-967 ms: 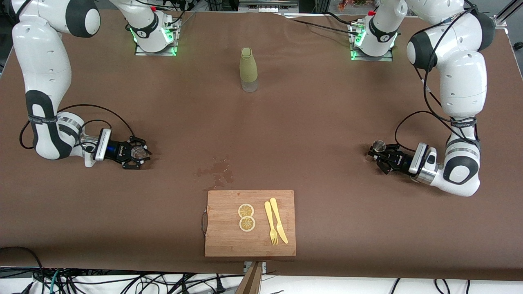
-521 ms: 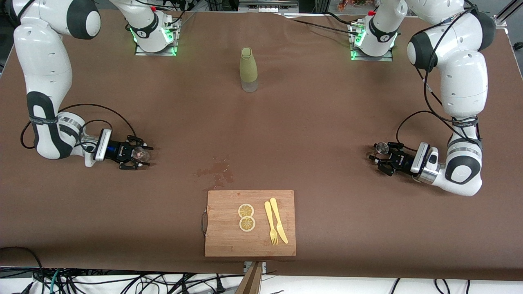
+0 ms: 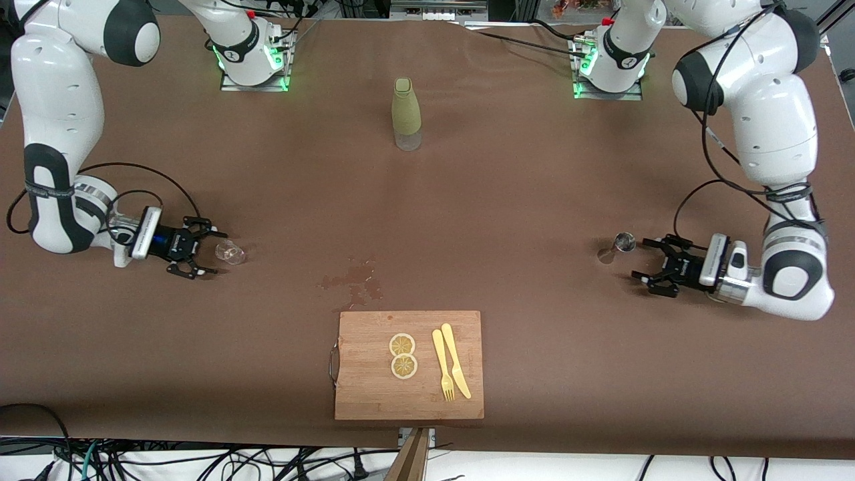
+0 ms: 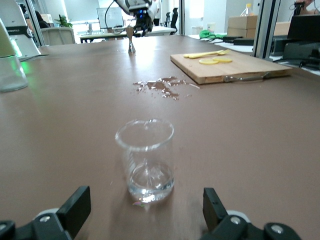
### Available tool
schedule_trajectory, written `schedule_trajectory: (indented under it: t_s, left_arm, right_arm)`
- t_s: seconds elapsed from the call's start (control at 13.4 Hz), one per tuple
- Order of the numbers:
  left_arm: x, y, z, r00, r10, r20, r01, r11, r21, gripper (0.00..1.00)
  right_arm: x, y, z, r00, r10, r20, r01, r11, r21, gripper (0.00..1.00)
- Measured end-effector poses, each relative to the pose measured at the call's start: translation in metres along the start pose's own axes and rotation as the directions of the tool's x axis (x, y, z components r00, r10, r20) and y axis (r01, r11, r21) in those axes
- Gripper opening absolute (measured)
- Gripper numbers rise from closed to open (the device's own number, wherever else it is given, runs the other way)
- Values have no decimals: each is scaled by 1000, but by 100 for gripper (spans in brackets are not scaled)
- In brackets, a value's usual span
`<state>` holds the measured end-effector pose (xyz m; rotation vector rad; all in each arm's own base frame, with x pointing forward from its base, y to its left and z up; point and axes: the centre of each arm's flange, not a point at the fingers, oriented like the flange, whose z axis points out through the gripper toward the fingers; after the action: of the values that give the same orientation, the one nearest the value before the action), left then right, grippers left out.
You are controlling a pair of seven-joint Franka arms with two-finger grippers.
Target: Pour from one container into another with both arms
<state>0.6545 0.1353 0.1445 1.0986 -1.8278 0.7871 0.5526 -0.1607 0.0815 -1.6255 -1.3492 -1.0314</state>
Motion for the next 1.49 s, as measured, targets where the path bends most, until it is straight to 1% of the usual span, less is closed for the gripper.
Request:
schedule_trajectory:
  t_s: [0.15,0.3,0.45,0.59,0.74,0.82,0.97,1.04,1.12,1.19,1.26,1.34,1.49]
  left_arm:
    - [25,-6,-28,996,14,88,-13,1000,-9,100]
    - [48,-9,-56,982,1,187,1,1000,-11,100]
    - [77,-11,-88,949,-60,310,65,998,-8,100]
    - [123,-10,-125,890,-157,429,162,986,26,100]
    - [182,-8,-158,804,-285,522,273,957,101,100]
    - [209,-6,-170,753,-352,556,328,933,147,100]
    - [259,-7,-181,636,-480,604,427,871,243,100]
    - [280,-8,-183,571,-549,611,472,828,303,100]
    - [299,-9,-185,501,-624,599,516,772,372,100]
    - [315,-7,-187,428,-698,574,553,704,445,100]
    - [330,-5,-188,351,-761,546,581,634,510,100]
    - [345,-4,-188,275,-810,517,596,566,570,100]
    - [375,-3,-183,139,-888,439,603,427,674,100]
  right_arm:
    - [0,-3,-28,999,24,28,-24,1000,6,100]
    - [8,1,-55,996,68,64,-70,997,20,100]
    - [40,22,-85,986,116,119,-121,992,33,100]
    - [90,48,-107,966,193,173,-205,978,50,100]
    - [141,70,-120,928,286,240,-301,953,29,100]
    - [166,80,-125,897,337,286,-353,935,7,100]
    - [219,98,-132,820,441,366,-450,891,-65,100]
    - [244,104,-133,778,491,392,-492,864,-107,100]
    - [269,109,-130,728,545,415,-535,831,-151,100]
    - [294,111,-124,666,606,436,-586,786,-198,100]
    - [319,112,-115,591,668,452,-633,731,-253,100]
    - [345,112,-105,512,723,465,-666,675,-317,100]
    - [393,104,-80,357,803,478,-690,571,-445,100]
